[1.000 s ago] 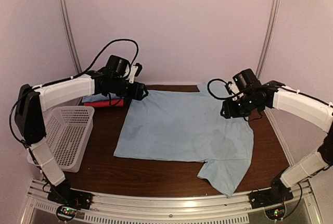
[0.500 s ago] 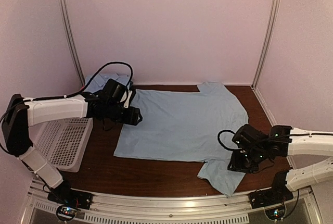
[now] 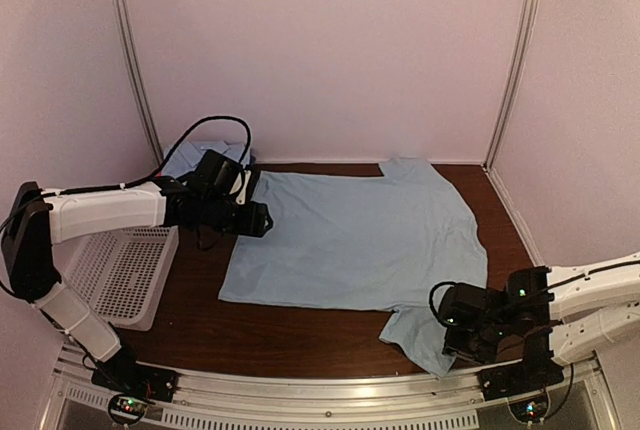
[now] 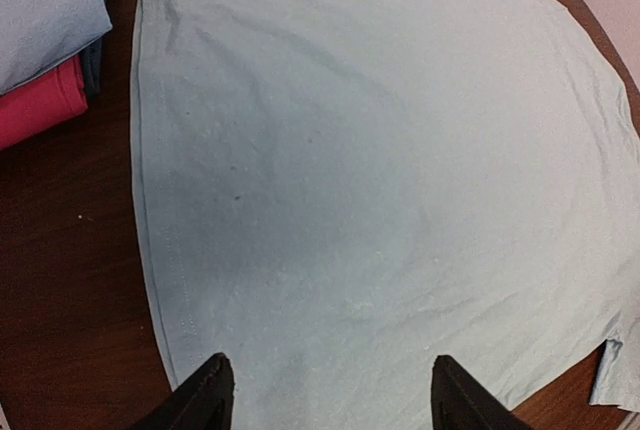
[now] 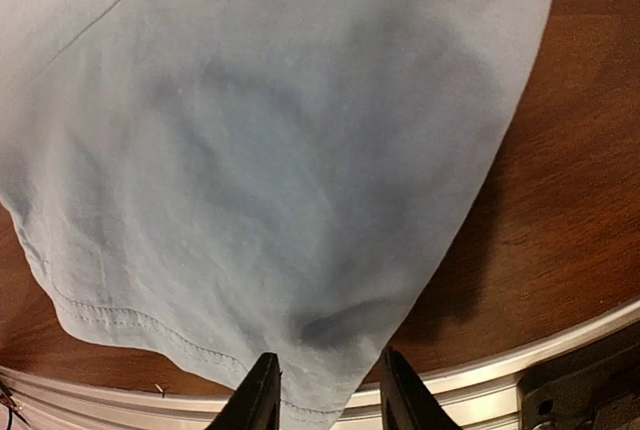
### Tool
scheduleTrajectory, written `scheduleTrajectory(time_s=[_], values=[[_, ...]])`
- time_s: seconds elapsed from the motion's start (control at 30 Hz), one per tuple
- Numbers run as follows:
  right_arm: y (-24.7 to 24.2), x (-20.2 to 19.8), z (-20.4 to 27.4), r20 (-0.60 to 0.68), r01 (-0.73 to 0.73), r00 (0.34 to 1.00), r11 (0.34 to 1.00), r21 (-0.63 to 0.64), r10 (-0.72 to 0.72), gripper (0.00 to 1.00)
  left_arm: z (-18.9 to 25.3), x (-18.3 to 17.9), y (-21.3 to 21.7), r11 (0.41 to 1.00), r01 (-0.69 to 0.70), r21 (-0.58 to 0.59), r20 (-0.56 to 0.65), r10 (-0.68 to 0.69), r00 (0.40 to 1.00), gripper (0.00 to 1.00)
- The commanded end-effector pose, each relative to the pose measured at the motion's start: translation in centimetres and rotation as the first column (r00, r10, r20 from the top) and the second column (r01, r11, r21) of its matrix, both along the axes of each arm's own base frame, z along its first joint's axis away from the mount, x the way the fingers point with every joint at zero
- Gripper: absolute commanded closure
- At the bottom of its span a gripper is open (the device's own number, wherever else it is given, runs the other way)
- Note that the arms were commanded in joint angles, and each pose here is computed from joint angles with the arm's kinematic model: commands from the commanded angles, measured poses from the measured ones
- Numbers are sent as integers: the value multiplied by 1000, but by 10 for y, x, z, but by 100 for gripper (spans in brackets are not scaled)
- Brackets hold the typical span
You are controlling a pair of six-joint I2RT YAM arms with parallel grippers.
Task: Fold and stack the mixed laundry pile
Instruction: Pick up the flattened T-shirt from the center of the board.
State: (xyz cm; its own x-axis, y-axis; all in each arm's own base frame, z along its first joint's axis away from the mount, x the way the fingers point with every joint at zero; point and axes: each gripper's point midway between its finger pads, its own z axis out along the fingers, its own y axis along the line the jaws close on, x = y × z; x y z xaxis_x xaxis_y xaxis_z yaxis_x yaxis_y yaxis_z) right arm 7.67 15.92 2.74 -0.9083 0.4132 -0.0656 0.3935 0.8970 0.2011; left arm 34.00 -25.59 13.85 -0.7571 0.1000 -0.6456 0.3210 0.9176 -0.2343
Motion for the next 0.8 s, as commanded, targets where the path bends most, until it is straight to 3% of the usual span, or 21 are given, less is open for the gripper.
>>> scheduleTrajectory(time_s=[0.0,0.33,0.53,0.7,0.77], values=[[-17,7,1,50,115,992,992,-49,-112,65,10,7,-2,999,-15,-30,44,16,999,31],[-27,8,-13,59,152,987,986,-68,-149,63,7,7,0,999,-27,-25,38,28,999,31],[-19,18,-27,77,149,986,989,-14,-148,69,-5,-1,5,999,-37,-18,5,37,999,31],[-14,22,-33,62,125,990,992,-31,-123,85,-14,-8,14,999,-50,3,-17,50,999,31],[-14,21,-31,57,126,991,991,-36,-123,98,-16,-11,20,998,-63,21,-25,64,998,31]])
